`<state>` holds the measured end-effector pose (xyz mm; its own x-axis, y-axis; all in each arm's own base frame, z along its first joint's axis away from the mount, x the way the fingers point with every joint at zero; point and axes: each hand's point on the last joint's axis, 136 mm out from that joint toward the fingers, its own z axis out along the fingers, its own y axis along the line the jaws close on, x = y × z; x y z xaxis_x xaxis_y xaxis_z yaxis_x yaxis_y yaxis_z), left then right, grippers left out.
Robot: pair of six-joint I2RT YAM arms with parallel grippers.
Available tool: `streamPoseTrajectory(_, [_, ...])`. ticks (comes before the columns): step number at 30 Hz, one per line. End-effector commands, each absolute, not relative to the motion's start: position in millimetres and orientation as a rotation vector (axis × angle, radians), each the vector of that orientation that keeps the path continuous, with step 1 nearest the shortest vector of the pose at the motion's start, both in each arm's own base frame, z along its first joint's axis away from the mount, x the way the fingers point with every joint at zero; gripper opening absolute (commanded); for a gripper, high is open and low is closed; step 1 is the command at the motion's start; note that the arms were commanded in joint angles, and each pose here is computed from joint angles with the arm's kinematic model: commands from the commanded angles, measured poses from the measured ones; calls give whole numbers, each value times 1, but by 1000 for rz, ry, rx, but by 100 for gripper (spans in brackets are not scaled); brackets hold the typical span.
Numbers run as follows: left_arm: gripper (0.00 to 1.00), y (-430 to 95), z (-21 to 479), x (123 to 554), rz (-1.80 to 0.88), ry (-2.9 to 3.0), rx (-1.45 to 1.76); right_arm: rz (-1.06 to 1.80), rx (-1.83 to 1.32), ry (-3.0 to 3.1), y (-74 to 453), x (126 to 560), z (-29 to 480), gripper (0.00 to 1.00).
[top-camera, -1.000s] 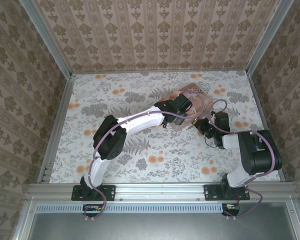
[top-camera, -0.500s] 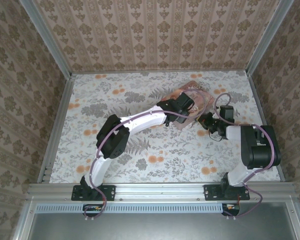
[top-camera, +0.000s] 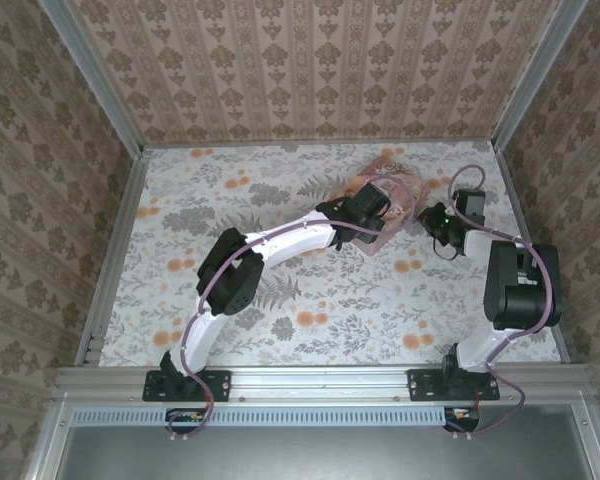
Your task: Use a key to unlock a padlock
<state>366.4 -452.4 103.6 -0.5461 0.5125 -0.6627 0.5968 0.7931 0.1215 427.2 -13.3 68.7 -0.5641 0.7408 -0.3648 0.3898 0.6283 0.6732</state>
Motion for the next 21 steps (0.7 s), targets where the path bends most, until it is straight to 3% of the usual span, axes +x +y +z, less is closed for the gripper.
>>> streamPoseTrajectory(1, [67, -361, -14, 317, 254, 2617, 1114, 574, 875, 2293, -25, 416, 62, 0])
streamPoseTrajectory(9, [68, -355, -11, 320, 233, 2630, 1086, 666, 841, 2257, -6, 400, 73, 0])
streamPoseTrajectory(21, [80, -360, 38, 335, 111, 2593, 987, 804, 602, 2343, 89, 312, 89, 0])
